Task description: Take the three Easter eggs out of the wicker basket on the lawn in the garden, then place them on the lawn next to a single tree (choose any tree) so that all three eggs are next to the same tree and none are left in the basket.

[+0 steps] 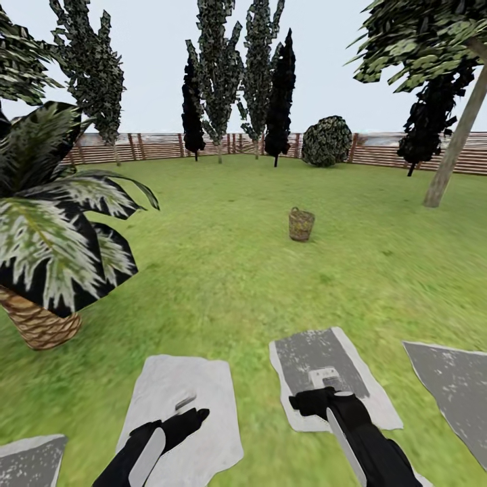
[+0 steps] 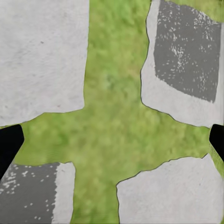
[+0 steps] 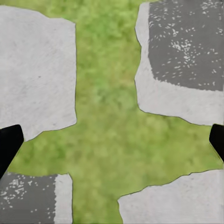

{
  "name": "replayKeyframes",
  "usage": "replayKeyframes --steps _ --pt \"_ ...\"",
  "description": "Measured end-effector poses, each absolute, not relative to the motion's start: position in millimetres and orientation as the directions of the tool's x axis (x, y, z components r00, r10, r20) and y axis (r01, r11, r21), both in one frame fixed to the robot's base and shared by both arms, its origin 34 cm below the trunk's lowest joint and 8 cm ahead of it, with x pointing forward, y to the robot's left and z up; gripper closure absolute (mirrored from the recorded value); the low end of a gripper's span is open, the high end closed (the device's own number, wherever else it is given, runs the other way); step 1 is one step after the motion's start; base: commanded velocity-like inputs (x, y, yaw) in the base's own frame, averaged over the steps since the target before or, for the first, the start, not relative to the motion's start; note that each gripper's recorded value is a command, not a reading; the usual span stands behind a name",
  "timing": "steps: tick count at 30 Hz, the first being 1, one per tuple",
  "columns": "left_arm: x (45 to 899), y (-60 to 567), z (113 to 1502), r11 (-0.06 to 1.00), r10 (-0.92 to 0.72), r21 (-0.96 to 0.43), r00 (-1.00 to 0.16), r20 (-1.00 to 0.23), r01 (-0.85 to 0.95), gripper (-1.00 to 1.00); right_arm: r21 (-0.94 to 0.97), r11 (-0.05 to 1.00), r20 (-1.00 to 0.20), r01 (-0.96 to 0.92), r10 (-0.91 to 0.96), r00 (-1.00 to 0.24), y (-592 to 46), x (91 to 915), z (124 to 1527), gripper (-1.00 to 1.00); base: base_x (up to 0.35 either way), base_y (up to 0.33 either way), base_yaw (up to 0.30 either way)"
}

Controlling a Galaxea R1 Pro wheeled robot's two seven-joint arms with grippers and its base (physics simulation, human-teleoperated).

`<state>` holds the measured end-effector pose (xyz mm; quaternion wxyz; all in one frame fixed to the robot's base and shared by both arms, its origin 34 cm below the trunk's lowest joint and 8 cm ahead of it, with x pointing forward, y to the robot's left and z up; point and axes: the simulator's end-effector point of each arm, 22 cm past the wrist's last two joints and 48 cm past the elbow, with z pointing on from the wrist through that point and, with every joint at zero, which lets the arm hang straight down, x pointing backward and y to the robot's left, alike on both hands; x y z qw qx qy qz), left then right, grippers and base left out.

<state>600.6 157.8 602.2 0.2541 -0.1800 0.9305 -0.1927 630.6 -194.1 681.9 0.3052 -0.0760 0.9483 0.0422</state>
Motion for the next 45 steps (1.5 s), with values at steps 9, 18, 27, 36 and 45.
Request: replayKeyframes --steps 9,18,27,36,45 --pt "600 158 601 0.864 -0.431 -0.444 -0.807 -0.404 -0.239 -1.00 0.032 0.983 -0.646 -0.179 -0.116 -0.754 -189 654 714 -1.00 0.334 -0.021 -0.184" --pt "601 155 603 0.860 -0.432 -0.454 -0.807 -0.402 -0.234 -1.00 0.029 0.983 -0.677 -0.180 -0.113 -0.727 -189 666 732 -1.00 0.334 -0.077 -0.262" --pt "600 154 602 0.861 -0.432 -0.450 -0.807 -0.402 -0.237 -1.00 0.015 0.982 -0.675 -0.186 -0.127 -0.727 -192 664 729 -1.00 0.334 -0.074 -0.160" --pt "600 156 602 0.863 -0.431 -0.445 -0.808 -0.402 -0.239 -1.00 0.014 0.982 -0.641 -0.190 -0.137 -0.756 -190 652 710 -1.00 0.334 -0.074 -0.012" --pt "600 156 602 0.863 -0.432 -0.445 -0.807 -0.403 -0.239 -1.00 0.014 0.981 -0.638 -0.194 -0.141 -0.757 -190 647 707 -1.00 0.334 -0.074 -0.002"
